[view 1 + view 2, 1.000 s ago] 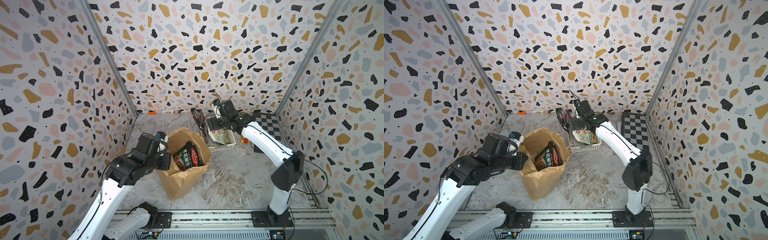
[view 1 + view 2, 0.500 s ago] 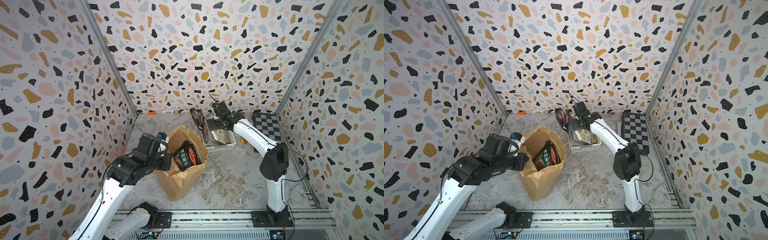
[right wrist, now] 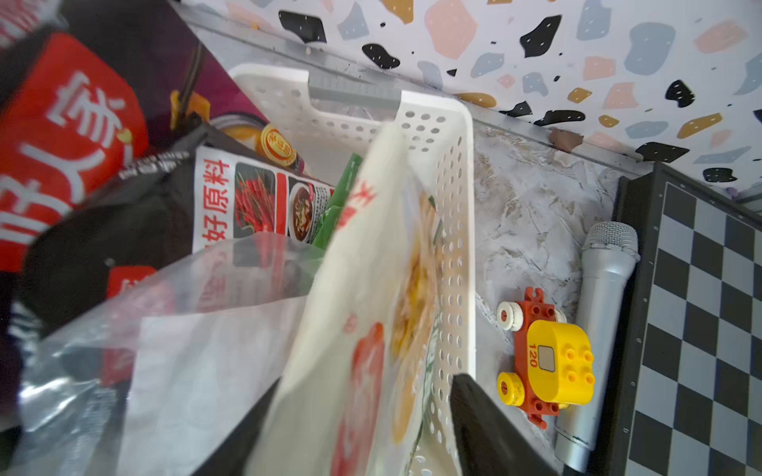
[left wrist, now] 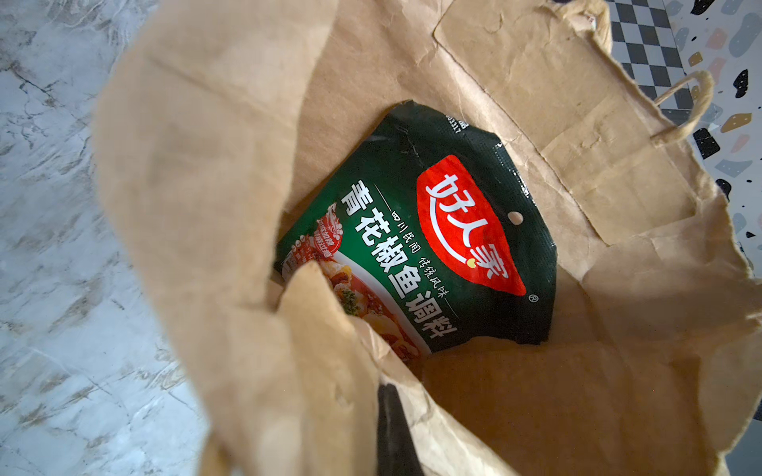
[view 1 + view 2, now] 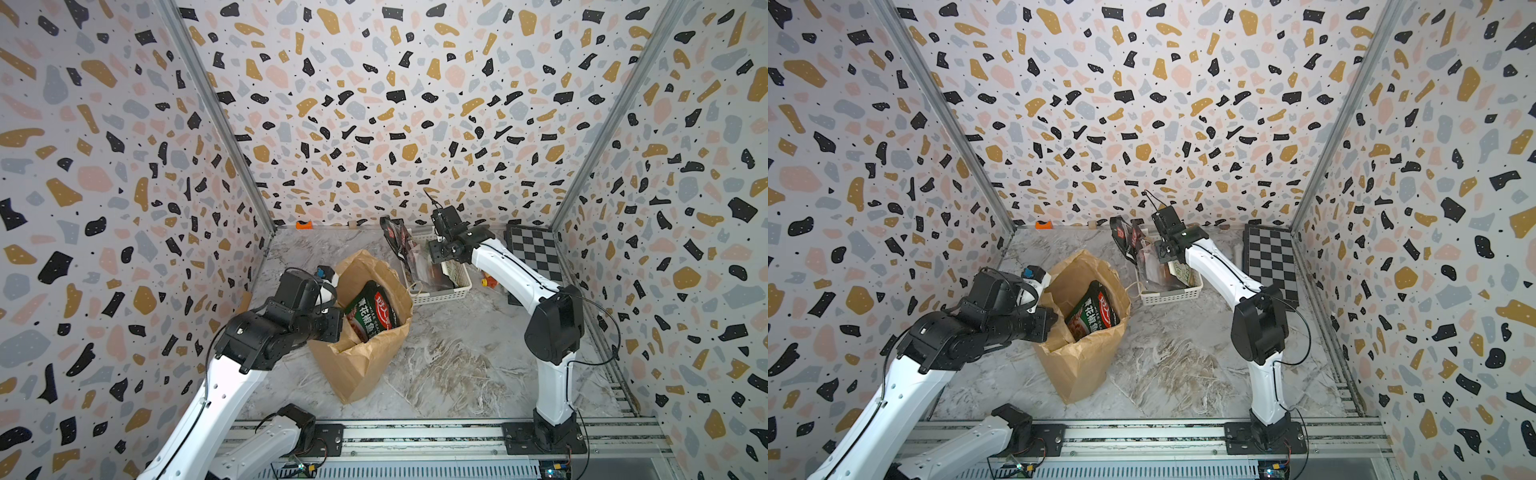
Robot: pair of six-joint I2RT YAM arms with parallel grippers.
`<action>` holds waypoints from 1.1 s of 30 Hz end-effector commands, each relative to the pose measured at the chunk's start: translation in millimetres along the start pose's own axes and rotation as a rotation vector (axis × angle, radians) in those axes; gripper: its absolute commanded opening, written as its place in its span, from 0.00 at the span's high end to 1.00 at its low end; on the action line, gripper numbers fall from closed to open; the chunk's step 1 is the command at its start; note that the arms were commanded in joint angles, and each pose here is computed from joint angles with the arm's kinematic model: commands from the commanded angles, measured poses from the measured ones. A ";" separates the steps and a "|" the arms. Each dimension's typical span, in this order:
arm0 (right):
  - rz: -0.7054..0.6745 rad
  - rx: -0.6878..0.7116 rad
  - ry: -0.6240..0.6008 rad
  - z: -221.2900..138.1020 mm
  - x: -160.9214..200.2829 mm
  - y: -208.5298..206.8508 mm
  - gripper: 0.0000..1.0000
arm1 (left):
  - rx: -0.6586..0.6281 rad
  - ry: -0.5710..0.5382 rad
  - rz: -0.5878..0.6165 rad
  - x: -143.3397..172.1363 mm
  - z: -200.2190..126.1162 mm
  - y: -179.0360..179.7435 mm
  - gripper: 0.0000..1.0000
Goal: Place the condiment packets inside the bag
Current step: Pick up the condiment packet from the storage box, then place the condiment packet in the paper bag.
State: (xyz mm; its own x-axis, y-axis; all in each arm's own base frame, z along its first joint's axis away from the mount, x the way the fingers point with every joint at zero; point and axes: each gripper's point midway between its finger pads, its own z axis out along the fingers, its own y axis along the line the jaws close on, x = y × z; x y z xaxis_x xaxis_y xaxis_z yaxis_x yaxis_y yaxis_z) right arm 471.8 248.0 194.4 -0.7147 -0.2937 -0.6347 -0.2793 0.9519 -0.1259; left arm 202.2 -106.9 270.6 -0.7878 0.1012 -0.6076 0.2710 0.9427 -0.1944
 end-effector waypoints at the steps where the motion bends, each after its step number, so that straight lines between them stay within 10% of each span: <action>1: -0.032 0.020 0.048 1.9 13.5 -4.9 0.46 | 0.007 -0.068 0.025 -11.9 -3.1 -1.0 1.00; 7: -0.074 0.097 0.028 -12.5 11.0 -26.0 1.00 | 0.008 -0.068 0.028 -10.9 -2.8 -0.8 1.00; 15: -0.125 0.012 -0.138 -112.9 -19.1 -36.3 1.00 | 0.023 -0.082 0.031 -15.6 -6.9 -4.3 1.00; 25: -0.236 -0.375 -0.492 -305.9 -45.6 15.4 1.00 | 0.030 -0.084 0.027 -17.0 -2.2 -5.5 1.00; 33: -0.274 -0.856 -0.611 -391.0 -40.5 96.7 1.00 | 0.043 -0.094 0.019 -20.0 -2.2 -8.1 1.00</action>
State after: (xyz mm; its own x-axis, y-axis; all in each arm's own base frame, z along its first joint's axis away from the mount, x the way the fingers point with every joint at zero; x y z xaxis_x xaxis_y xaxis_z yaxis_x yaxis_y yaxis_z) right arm 242.5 293.1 498.7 -0.1628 -0.2297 -0.9596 -0.8300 0.5578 0.0073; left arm 203.4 -111.2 273.3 -0.7731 0.1042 -0.6257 0.2935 0.9332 -0.2073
